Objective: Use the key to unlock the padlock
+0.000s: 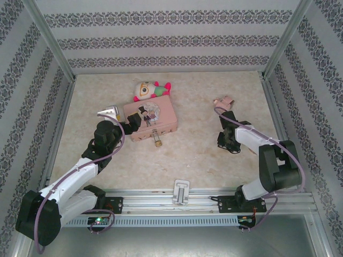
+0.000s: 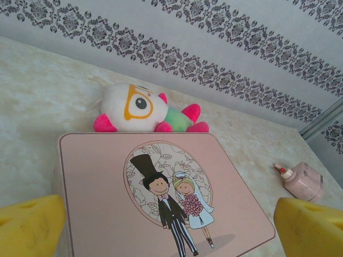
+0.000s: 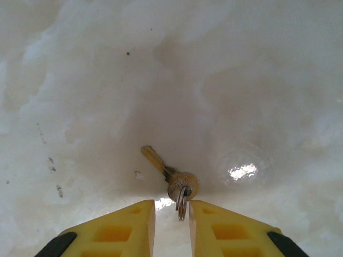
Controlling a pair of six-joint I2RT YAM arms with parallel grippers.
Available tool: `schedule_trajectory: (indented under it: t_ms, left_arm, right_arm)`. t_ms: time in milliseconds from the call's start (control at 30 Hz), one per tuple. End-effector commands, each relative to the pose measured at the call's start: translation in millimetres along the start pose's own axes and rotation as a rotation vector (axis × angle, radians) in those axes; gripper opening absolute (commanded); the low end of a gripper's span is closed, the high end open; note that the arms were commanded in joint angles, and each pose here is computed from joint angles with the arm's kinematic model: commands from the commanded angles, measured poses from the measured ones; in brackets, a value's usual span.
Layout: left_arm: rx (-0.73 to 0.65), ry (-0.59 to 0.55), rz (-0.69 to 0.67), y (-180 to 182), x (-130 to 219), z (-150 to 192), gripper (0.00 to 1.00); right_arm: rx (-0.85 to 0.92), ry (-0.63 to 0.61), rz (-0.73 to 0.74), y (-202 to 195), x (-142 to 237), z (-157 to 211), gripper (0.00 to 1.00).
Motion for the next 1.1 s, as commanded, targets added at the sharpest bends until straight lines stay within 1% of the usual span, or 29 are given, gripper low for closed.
schedule_trajectory:
  t_ms: [0, 100, 333, 400, 600, 700, 833, 967, 1067]
  left_arm:
    - [-0.021, 0.008, -0.01, 2.6, 3.5, 4.3, 0.99]
    - [-0.022, 0.006, -0.012, 3.0, 4.2, 3.9, 0.99]
    - [-0.023, -0.001, -0.015, 2.5, 3.9, 2.2, 0.99]
    - [-0.022, -0.004, -0.017, 2.4, 4.1, 1.7, 0.99]
    - [-0.016, -0.007, -0.025, 2.1, 4.5, -0.2, 0.99]
    - [-0.015, -0.001, -0.038, 1.1, 4.5, -2.5, 0.99]
    - [-0.011, -0.002, -0.052, -1.6, 4.8, -7.6, 0.99]
    - [-0.014, -0.004, -0.05, -7.9, 5.2, -15.2, 0.99]
    - [-0.02, -0.005, -0.014, -16.4, 7.0, -21.0, 0.99]
  right_arm:
    - [-0.005, 0.021, 0.022, -3.8, -3.6, -0.5, 0.23]
    - [-0.012, 0.032, 0.039, -6.4, -6.8, 2.7, 0.21]
    - [0.001, 0.03, 0.032, -7.1, -6.8, 5.1, 0.04]
    - [0.013, 0.023, 0.023, -6.5, -3.7, 4.6, 0.01]
    - [0.069, -0.021, -0.003, -4.7, 14.8, 3.5, 0.0]
    - [0.147, -0.081, -0.024, 3.2, 31.2, 3.3, 0.0]
    - [0.315, -0.2, -0.074, 27.4, 63.6, 2.0, 0.0]
    - [0.501, -0.34, -0.179, 60.1, 100.5, 3.9, 0.0]
    - [0.613, -0.455, -0.293, 82.6, 124.4, 8.1, 0.0]
Point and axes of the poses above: each hand's point on the last joint's axis, 136 mm out from that joint toward the fingers, its own x axis back along the fingers, its own y axis along the line the jaws close on, z = x × y, the point moved 6 cm from there along x, back along the fingers, and after that the axes turned 12 degrees about x, right-handed, at the moved point
